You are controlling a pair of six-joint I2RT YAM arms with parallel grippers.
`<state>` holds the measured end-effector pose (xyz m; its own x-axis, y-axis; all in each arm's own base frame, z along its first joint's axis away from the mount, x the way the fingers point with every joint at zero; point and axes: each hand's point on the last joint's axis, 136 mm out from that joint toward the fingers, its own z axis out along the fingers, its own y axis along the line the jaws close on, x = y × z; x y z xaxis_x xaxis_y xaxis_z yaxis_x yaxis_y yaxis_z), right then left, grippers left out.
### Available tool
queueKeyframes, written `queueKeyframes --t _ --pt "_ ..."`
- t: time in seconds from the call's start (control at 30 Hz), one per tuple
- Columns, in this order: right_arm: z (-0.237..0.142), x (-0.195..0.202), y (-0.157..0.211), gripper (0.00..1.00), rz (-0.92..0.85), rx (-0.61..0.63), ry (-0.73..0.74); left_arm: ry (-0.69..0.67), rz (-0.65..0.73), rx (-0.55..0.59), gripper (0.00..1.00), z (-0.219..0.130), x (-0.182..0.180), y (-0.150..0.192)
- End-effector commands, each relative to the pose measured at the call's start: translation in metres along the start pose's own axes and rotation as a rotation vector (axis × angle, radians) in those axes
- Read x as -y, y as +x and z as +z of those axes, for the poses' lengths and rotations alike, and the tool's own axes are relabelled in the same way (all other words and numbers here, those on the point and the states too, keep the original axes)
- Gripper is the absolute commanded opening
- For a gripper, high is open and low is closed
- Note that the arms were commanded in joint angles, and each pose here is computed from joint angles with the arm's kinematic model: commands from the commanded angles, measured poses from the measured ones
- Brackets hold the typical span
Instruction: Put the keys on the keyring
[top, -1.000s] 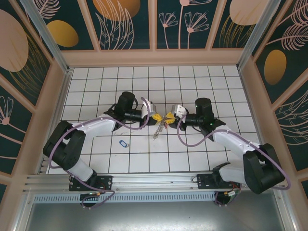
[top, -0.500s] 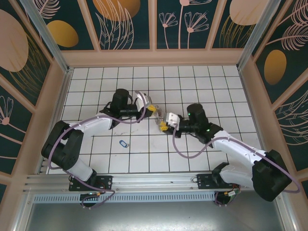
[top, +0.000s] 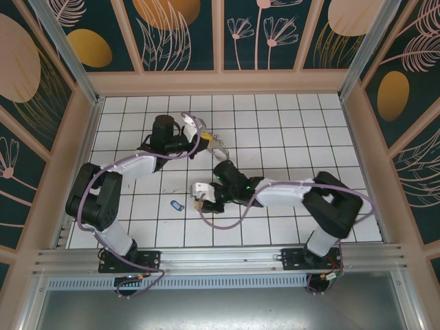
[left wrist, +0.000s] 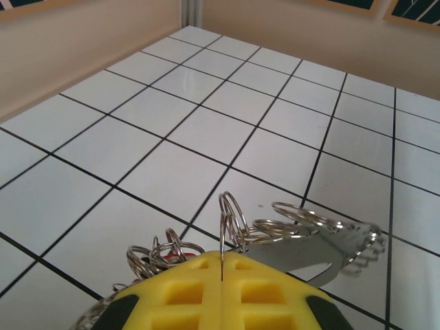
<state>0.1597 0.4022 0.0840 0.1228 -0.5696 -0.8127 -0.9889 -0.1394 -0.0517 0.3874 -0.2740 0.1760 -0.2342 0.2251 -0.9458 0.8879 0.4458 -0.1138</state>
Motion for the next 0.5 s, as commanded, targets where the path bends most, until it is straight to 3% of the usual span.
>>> queueKeyframes --t 0.0,0.47 --pt "0.023 0.008 -0.011 0.22 -0.045 0.007 -0.041 -0.007 0.037 0.066 0.0 -0.004 -0.01 -0.025" --pt "0.073 0.013 0.002 0.27 -0.011 -0.057 -0.17 -0.016 0.045 0.042 0.0 -0.013 -0.017 -0.02"
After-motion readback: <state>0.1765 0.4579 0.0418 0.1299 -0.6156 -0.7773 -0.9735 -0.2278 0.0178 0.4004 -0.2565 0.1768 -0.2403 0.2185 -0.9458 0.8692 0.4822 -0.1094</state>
